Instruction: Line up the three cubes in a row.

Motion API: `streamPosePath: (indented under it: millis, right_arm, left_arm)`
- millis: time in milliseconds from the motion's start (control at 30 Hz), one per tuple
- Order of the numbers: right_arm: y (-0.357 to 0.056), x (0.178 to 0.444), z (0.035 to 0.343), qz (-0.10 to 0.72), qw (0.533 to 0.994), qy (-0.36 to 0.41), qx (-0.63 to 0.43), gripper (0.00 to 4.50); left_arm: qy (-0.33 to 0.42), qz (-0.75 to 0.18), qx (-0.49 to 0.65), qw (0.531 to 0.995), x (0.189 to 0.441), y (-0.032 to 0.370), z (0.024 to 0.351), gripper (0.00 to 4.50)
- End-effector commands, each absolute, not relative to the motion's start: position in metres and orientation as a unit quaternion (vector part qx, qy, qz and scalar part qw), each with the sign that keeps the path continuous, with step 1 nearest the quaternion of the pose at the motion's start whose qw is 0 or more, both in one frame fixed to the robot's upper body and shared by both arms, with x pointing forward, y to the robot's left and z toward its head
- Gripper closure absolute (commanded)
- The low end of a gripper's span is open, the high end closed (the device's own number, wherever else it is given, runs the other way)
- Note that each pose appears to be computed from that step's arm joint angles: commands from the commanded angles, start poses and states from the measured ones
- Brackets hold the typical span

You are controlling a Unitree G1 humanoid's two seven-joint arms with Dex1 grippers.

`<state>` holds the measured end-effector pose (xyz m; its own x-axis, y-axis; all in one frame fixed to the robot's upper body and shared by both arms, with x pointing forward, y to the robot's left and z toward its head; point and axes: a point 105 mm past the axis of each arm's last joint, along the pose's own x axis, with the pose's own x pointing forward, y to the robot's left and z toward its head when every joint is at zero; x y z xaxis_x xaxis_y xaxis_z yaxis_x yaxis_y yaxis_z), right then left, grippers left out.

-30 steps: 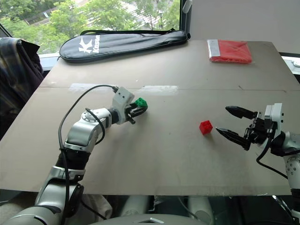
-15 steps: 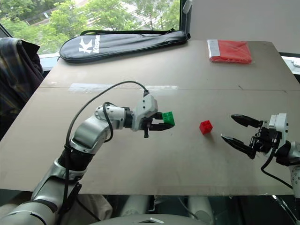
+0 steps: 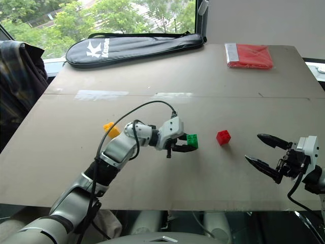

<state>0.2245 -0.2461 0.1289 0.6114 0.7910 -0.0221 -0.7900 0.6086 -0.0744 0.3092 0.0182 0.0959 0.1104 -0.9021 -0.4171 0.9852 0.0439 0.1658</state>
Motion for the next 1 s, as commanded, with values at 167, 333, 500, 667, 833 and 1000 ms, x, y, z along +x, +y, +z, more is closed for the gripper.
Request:
streamPosePath:
  millis: [167,333,500,667,833,1000]
  right_arm:
    - [-0.244,0.220,0.141,0.434,0.899,-0.032,-0.059,0.00]
    - [-0.242,0.220,0.142,0.433,0.899,-0.033,-0.059,0.00]
    - [-0.240,0.221,0.142,0.432,0.899,-0.034,-0.059,0.00]
    - [-0.241,0.222,0.142,0.433,0.899,-0.034,-0.060,0.00]
    - [-0.244,0.222,0.141,0.433,0.899,-0.032,-0.061,0.00]
    - [-0.245,0.221,0.140,0.434,0.898,-0.032,-0.061,0.00]
  left_arm:
    - [0.084,-0.670,0.233,0.700,0.316,0.004,0.100,3.22]
    - [0.089,-0.670,0.238,0.697,0.319,0.004,0.095,3.22]
    - [0.092,-0.673,0.237,0.695,0.321,0.001,0.094,3.22]
    - [0.095,-0.674,0.234,0.695,0.322,-0.001,0.092,3.22]
    - [0.091,-0.668,0.232,0.702,0.325,-0.001,0.093,1.96]
    - [0.083,-0.657,0.240,0.710,0.329,0.000,0.094,0.05]
